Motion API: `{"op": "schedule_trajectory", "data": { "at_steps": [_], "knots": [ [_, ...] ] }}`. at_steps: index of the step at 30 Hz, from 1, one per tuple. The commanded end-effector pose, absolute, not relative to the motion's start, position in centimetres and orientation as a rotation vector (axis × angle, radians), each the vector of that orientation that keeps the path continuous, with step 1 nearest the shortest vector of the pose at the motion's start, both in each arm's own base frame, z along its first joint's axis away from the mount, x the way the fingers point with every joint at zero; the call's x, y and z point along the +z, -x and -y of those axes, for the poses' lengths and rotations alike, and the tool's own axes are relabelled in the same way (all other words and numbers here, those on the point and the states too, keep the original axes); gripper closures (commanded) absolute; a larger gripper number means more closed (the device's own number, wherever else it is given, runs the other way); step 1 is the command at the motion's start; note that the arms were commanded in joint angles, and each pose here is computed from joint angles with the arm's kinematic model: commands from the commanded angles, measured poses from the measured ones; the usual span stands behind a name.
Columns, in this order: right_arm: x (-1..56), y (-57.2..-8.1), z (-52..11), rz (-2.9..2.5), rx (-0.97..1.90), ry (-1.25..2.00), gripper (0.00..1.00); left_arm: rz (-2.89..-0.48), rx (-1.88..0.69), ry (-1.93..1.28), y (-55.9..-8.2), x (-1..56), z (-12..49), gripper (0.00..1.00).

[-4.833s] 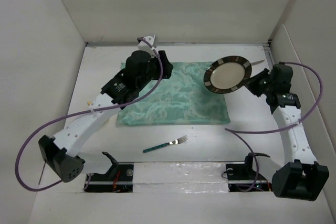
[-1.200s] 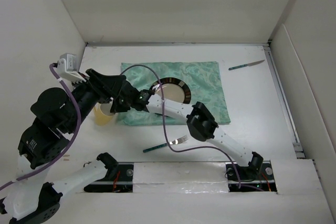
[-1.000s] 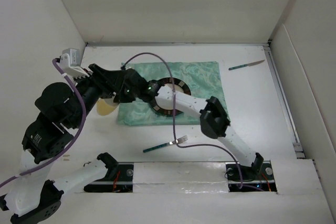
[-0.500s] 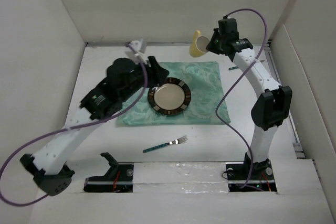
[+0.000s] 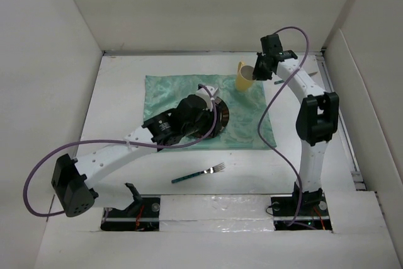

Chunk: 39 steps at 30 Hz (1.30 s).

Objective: Set the dinner table for one person

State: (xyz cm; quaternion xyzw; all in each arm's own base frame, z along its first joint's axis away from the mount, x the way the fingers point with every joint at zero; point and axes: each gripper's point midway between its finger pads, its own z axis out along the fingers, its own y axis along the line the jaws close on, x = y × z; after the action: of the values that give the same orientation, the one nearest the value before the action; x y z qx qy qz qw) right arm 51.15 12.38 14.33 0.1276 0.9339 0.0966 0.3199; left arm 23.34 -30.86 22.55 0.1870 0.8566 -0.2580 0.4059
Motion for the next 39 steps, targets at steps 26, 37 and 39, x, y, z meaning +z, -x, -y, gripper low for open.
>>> {"op": "schedule_trajectory", "data": {
  "at_steps": [26,37,39],
  "knots": [
    [15.0,-55.2,-9.9,-2.372,0.125,-0.434,0.61,-2.632,-0.558,-0.572,-14.3,9.1,25.4,0.45],
    [26.1,-51.6,-9.2,-2.178,0.328,-0.432,0.37,-2.852,-0.269,-0.676,-12.2,6.6,21.3,0.39],
    [27.5,-50.7,-9.1,-2.134,0.373,-0.416,0.38,-2.858,-0.34,-0.732,-11.6,6.6,22.0,0.39]
  ]
}}
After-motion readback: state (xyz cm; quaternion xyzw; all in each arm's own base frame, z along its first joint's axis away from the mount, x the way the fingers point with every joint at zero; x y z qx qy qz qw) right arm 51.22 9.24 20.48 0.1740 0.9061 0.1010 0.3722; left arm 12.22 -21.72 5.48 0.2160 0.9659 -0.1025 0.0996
